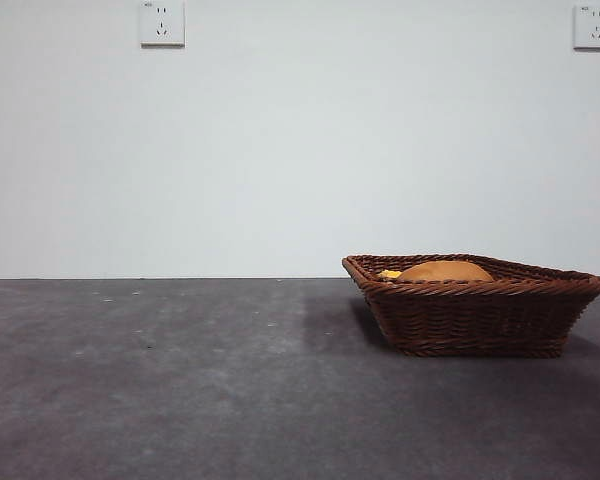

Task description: Help me put the vegetables on the table into the basket

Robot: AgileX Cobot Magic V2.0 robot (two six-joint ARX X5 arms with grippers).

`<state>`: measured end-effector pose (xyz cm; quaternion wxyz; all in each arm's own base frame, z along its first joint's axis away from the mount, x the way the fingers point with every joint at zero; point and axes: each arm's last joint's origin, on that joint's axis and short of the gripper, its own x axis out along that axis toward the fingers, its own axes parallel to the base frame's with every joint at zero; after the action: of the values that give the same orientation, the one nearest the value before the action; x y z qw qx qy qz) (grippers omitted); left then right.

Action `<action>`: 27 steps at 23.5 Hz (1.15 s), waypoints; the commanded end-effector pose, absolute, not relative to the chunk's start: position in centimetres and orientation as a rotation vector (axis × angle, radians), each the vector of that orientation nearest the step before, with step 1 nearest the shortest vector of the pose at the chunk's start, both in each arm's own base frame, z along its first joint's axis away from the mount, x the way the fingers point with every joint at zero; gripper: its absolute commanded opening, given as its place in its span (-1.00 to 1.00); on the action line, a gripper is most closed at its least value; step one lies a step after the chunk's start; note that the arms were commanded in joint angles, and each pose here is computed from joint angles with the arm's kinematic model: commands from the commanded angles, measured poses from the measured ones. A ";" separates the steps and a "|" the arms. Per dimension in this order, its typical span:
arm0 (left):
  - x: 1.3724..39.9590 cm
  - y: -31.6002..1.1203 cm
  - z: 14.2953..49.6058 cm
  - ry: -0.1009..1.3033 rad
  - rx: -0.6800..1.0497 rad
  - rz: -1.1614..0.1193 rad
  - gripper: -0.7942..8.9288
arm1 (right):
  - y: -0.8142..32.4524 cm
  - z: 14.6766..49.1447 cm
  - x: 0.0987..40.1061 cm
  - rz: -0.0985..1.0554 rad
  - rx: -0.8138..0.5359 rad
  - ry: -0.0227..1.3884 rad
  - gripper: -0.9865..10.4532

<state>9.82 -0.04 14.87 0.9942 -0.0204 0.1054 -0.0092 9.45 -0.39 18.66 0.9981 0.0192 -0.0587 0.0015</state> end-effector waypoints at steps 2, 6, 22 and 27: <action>9.9 0.0 14.5 0.221 -0.037 -0.017 -0.84 | -0.5 17.2 9.7 -0.021 0.043 -0.052 -0.83; 9.9 0.0 14.5 0.221 -0.037 -0.018 -0.84 | -0.7 16.4 9.7 -0.106 -0.008 0.036 -0.83; 9.9 0.0 14.5 0.224 -0.037 -0.017 -0.84 | -0.7 15.0 9.6 -0.129 -0.005 0.176 -0.83; 9.9 0.0 14.5 0.224 -0.037 -0.017 -0.84 | -0.7 15.0 9.6 -0.129 -0.005 0.175 -0.83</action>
<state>9.85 -0.04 14.82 0.9938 -0.0205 0.1088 -0.0091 9.51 -0.72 15.29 0.9941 -0.0013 0.0864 -0.0649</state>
